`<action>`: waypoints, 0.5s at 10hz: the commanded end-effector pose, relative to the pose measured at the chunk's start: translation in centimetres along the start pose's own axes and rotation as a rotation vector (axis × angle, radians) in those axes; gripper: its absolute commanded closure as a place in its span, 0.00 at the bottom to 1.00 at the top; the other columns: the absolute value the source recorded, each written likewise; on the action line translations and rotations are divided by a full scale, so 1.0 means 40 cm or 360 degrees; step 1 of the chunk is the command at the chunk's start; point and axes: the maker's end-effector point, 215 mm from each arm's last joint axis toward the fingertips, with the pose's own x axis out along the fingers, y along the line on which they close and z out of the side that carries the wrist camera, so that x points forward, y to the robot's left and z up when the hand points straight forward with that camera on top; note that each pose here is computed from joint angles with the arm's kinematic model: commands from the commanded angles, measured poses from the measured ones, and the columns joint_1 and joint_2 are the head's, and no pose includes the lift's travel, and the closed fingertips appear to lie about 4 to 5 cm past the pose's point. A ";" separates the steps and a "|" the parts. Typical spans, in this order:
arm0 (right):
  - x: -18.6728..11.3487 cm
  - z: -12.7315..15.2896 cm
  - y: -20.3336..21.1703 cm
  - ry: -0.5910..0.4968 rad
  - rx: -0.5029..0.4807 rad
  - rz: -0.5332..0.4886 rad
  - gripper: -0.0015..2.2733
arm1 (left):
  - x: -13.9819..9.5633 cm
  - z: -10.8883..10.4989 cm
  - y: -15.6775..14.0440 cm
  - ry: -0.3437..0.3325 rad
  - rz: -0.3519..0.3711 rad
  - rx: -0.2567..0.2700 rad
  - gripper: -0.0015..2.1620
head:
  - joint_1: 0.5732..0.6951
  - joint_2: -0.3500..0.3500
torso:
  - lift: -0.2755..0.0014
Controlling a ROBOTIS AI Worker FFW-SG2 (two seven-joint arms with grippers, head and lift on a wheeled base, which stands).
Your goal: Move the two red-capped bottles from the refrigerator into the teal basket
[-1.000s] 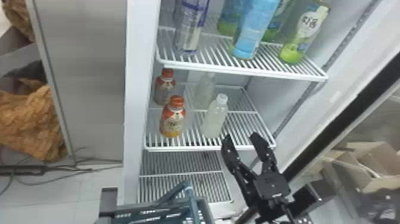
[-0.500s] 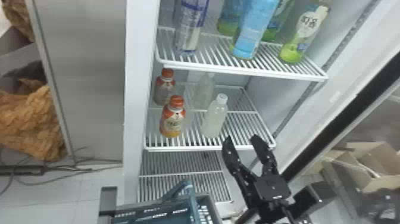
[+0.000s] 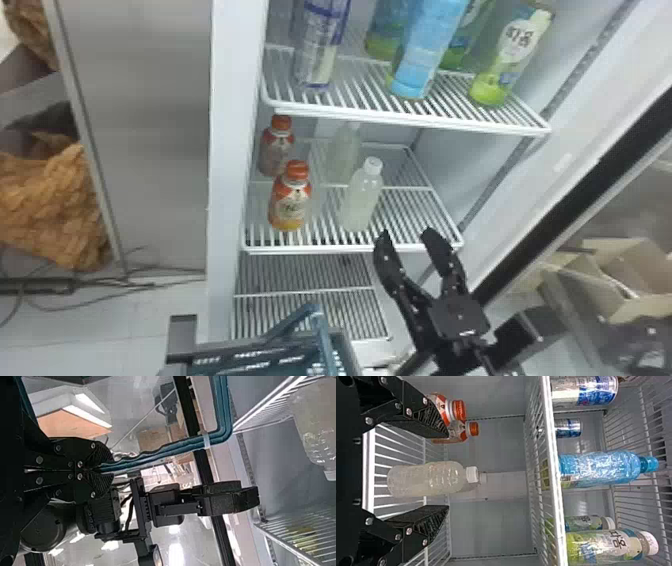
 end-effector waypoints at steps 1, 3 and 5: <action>-0.002 0.000 -0.005 0.0003 0.0001 -0.0008 0.19 | 0.000 -0.001 0.000 0.0000 -0.0001 -0.0004 0.52 | 1.00 0.00 | 0.17; -0.004 -0.002 -0.010 0.0006 -0.0005 -0.0014 0.19 | 0.000 -0.002 -0.003 -0.0001 -0.0008 -0.0006 0.52 | 1.00 0.00 | 0.17; -0.003 0.007 -0.010 -0.0002 0.0000 -0.0016 0.19 | 0.000 0.001 -0.003 -0.0008 -0.0008 -0.0003 0.52 | 1.00 0.00 | 0.17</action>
